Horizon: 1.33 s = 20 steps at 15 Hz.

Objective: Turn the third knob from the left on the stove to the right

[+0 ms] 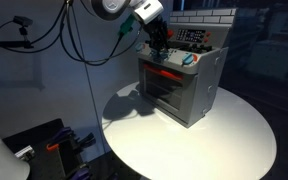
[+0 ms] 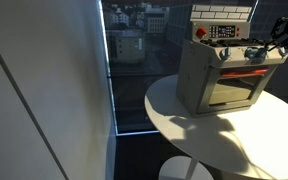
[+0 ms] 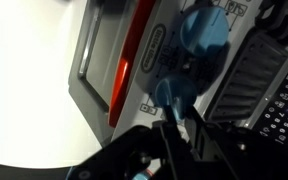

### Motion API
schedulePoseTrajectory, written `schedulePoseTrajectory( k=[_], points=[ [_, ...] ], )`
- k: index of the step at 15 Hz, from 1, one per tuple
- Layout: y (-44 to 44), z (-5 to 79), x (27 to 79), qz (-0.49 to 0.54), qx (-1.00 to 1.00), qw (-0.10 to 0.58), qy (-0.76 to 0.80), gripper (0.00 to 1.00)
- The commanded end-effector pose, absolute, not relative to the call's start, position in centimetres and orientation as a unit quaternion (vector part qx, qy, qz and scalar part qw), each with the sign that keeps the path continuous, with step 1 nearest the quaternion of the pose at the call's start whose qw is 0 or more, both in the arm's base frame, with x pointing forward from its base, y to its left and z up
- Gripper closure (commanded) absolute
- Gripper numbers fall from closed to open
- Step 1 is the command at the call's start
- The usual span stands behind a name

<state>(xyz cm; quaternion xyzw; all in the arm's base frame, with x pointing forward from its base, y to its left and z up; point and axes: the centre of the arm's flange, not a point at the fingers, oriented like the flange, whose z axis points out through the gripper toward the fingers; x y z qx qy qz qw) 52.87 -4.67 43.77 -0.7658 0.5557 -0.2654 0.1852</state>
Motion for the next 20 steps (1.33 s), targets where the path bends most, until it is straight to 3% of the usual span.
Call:
schedulePoseTrajectory(
  k=[1,8,9,11,18,20],
  points=[
    [-4.7,44.1,52.3,-0.271,-0.750,0.200,0.569,1.00],
    [-4.5,44.5,52.0,-0.272,-0.765,0.195,0.551,0.97],
    [-4.5,44.6,52.0,-0.272,-0.768,0.194,0.547,0.80],
    [-4.3,44.8,51.8,-0.271,-0.777,0.191,0.535,0.68],
    [-2.9,46.5,50.7,-0.250,-0.828,0.174,0.470,0.03],
    [-2.7,47.1,50.2,-0.234,-0.847,0.163,0.449,0.00]
  ],
)
